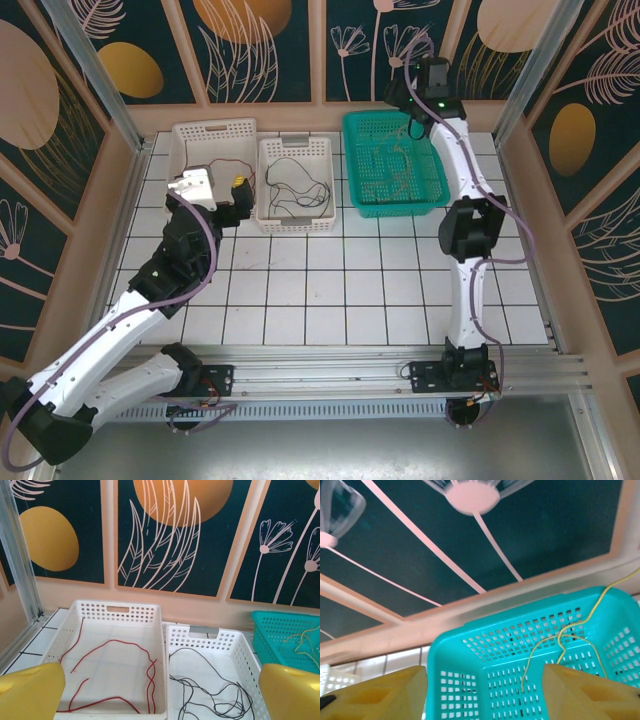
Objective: Untangle the cables
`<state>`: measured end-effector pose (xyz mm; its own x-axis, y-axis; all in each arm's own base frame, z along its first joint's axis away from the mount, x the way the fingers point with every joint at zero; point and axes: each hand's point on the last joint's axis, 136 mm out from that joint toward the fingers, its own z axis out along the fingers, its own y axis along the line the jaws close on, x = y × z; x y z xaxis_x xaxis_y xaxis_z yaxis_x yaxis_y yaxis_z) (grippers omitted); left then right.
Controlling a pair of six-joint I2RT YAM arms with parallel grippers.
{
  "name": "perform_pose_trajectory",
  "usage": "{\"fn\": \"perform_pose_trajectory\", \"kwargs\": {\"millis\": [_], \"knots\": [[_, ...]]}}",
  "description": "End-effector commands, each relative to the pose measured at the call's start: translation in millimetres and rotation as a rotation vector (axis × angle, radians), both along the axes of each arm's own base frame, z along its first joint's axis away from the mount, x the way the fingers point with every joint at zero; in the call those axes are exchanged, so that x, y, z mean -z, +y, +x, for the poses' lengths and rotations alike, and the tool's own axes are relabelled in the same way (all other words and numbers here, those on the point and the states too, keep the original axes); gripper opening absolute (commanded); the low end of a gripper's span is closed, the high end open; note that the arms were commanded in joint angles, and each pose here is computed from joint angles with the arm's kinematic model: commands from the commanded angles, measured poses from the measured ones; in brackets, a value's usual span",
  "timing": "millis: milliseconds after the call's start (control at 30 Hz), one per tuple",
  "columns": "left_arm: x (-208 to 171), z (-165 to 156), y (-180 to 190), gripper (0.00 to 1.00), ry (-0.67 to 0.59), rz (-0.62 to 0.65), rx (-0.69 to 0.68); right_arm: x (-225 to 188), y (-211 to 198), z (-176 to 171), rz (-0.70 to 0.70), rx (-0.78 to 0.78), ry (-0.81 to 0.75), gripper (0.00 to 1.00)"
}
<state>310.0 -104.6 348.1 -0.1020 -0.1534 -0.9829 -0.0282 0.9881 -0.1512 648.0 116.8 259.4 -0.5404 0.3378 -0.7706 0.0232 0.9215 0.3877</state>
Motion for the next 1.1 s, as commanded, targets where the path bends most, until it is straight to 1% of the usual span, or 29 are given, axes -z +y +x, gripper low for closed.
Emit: {"fn": "perform_pose_trajectory", "kwargs": {"millis": [0,133,300,400,500,667,800,900,1067], "knots": [[0,1,-2,0.99,0.001,0.025,0.011,45,-8,5,-0.014,0.043,0.107,0.61],[2,3,-5,0.99,0.009,0.031,0.018,88,-17,13,0.014,0.073,0.165,0.60],[5,6,-8,0.99,0.018,0.042,0.028,134,-10,15,0.026,0.050,0.234,0.60],[9,8,-10,0.99,0.030,0.053,0.032,156,-12,15,0.010,0.059,0.263,0.60],[10,9,-12,0.98,0.036,0.061,0.034,172,-18,15,-0.016,0.082,0.280,0.60],[14,12,-14,0.98,0.047,0.074,0.038,194,-24,11,-0.043,0.108,0.321,0.54],[16,13,-15,0.98,0.054,0.082,0.038,211,-29,6,-0.078,0.122,0.352,0.54],[18,14,-16,0.99,0.058,0.088,0.040,219,-32,5,-0.109,0.127,0.362,0.54],[22,16,-19,0.98,0.070,0.097,0.047,223,-40,6,-0.207,0.155,0.352,0.54]]}}
